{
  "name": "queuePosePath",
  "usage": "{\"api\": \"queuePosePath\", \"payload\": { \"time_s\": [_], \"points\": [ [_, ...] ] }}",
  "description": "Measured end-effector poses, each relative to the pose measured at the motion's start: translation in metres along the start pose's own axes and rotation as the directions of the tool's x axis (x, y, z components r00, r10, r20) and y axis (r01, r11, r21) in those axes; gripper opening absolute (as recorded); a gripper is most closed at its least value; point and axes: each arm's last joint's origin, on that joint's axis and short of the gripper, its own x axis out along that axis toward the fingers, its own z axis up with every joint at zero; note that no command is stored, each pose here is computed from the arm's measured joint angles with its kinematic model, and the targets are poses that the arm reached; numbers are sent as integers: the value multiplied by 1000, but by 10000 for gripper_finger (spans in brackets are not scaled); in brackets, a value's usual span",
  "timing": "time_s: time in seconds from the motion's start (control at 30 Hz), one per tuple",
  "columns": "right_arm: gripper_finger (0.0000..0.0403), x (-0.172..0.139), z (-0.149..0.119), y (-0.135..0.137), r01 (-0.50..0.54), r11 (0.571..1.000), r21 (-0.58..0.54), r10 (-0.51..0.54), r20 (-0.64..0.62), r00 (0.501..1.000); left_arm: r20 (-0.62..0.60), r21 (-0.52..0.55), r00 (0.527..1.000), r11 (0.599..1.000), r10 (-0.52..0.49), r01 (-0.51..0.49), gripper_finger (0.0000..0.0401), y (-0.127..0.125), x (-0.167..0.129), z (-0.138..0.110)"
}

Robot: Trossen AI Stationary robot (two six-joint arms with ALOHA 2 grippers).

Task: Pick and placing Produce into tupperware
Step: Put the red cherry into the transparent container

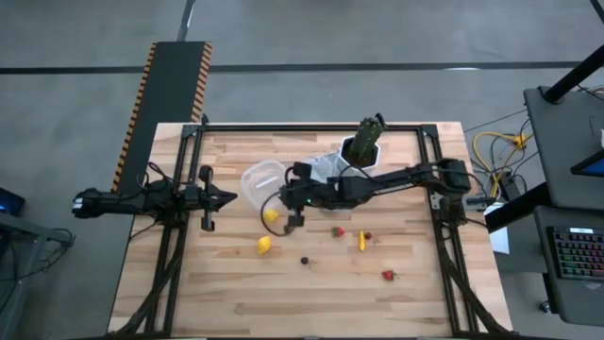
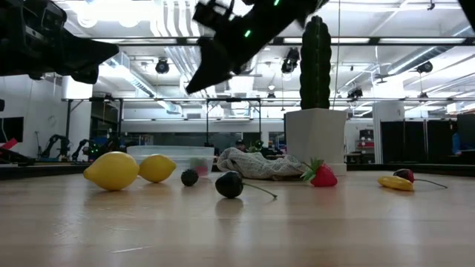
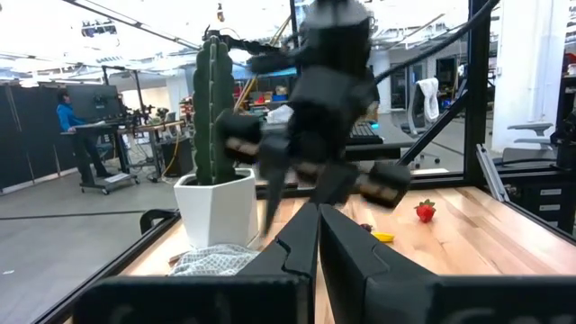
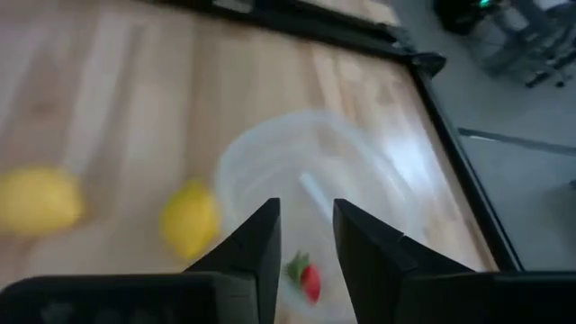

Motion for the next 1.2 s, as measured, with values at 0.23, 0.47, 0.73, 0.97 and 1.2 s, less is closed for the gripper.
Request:
{"api": "queuePosePath", "payload": {
  "time_s": [0.23,0.47,0.73,0.97,1.2],
  "points": [
    [85,-45,-8,23,-89,993,-71,81,-112,990,1,0,1000,1000,0,0,0,0,0,0],
    [87,-84,-30,32,-134,988,-74,122,-143,982,1,0,1000,1000,-1,1,0,0,0,0],
    [83,-136,-67,28,-151,987,60,158,-126,979,3,0,1000,1000,-1,1,0,0,0,0],
    [84,-184,-108,29,-185,973,141,207,-161,965,2,0,1000,1000,0,0,0,0,0,0],
    [84,-208,-142,32,-183,961,209,228,-218,949,2,0,1000,1000,0,0,0,0,0,0]
  ]
}}
